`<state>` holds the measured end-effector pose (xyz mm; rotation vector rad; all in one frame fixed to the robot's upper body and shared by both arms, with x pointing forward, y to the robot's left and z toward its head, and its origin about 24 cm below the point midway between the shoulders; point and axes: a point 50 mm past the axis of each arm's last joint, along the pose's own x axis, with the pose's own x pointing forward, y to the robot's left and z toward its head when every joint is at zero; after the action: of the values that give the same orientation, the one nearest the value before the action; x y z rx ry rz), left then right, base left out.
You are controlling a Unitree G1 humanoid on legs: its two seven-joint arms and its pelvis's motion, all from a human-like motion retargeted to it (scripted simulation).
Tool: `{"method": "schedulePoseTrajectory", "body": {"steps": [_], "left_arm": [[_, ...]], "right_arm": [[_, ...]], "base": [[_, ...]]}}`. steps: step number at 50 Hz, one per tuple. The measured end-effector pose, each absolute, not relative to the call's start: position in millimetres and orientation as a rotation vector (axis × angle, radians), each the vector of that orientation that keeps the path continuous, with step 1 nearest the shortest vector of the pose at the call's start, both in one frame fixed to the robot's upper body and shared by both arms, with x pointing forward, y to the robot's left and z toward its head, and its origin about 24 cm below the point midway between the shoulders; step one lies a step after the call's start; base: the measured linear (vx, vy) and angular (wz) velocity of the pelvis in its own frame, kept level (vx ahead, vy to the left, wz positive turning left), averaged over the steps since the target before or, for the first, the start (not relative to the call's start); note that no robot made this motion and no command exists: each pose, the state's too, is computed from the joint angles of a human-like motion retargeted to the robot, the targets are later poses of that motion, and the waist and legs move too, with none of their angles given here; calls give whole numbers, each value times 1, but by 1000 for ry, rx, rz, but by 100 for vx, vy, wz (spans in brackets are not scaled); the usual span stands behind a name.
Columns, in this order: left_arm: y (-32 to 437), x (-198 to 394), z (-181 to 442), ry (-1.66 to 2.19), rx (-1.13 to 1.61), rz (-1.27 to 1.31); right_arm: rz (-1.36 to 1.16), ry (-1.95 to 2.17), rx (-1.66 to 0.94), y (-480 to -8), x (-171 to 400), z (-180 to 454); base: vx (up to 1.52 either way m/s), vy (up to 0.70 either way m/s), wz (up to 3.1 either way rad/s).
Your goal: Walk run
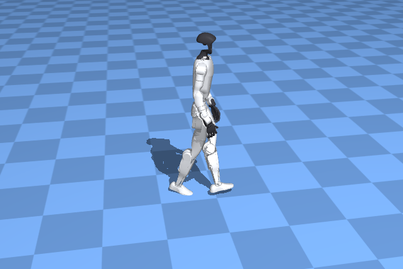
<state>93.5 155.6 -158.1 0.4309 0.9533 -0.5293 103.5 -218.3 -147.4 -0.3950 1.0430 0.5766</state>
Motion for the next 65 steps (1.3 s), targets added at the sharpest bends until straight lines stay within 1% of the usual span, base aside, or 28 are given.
{"method": "schedulePoseTrajectory", "body": {"steps": [2,5,8,11,14,18,22,24,27,30,32,35,38,41,44,49,52,58,65], "left_arm": [[161,91,-160,988,440,-511],[162,92,-159,989,338,-471],[168,102,-156,1006,272,-539],[171,106,-155,1047,332,-637],[170,110,-154,1027,417,-677],[165,113,-152,978,485,-749],[164,114,-152,988,497,-814],[167,114,-152,1013,500,-833],[172,115,-152,1044,492,-827],[170,105,-157,1079,433,-783],[166,91,-162,1124,374,-765],[156,65,-167,1184,293,-783],[147,37,-172,1249,217,-698],[135,41,-172,1227,161,-650],[136,55,-170,1189,231,-667],[160,86,-158,970,626,-646],[165,94,-152,862,739,-609],[154,88,-154,882,619,-605],[148,89,-155,911,479,-522]], "right_arm": [[605,1055,-410,-215,101,-149],[649,1072,-430,-206,94,-153],[664,1071,-454,-200,93,-155],[647,1043,-460,-200,95,-154],[566,995,-437,-200,97,-152],[340,850,-302,-198,101,-145],[259,761,-246,-195,102,-140],[283,764,-249,-191,99,-141],[398,799,-293,-184,99,-144],[506,831,-390,-185,101,-144],[528,833,-457,-188,102,-144],[496,822,-489,-188,99,-145],[429,834,-416,-183,87,-147],[381,879,-398,-190,78,-150],[402,940,-413,-194,73,-154],[548,1023,-383,-194,71,-157],[574,1023,-413,-196,67,-156],[566,1072,-371,-190,54,-161],[645,1052,-376,-179,60,-161]], "base": [[97,-73,45],[99,-34,-6],[73,0,54],[74,13,158],[58,18,207],[57,5,341],[52,-12,344],[49,-19,279],[45,-21,200],[60,-22,179],[59,-12,165],[78,-9,166],[85,-4,175],[58,-17,236],[47,-23,195],[34,-20,73],[42,-22,62],[48,-18,79],[60,-18,37]]}}
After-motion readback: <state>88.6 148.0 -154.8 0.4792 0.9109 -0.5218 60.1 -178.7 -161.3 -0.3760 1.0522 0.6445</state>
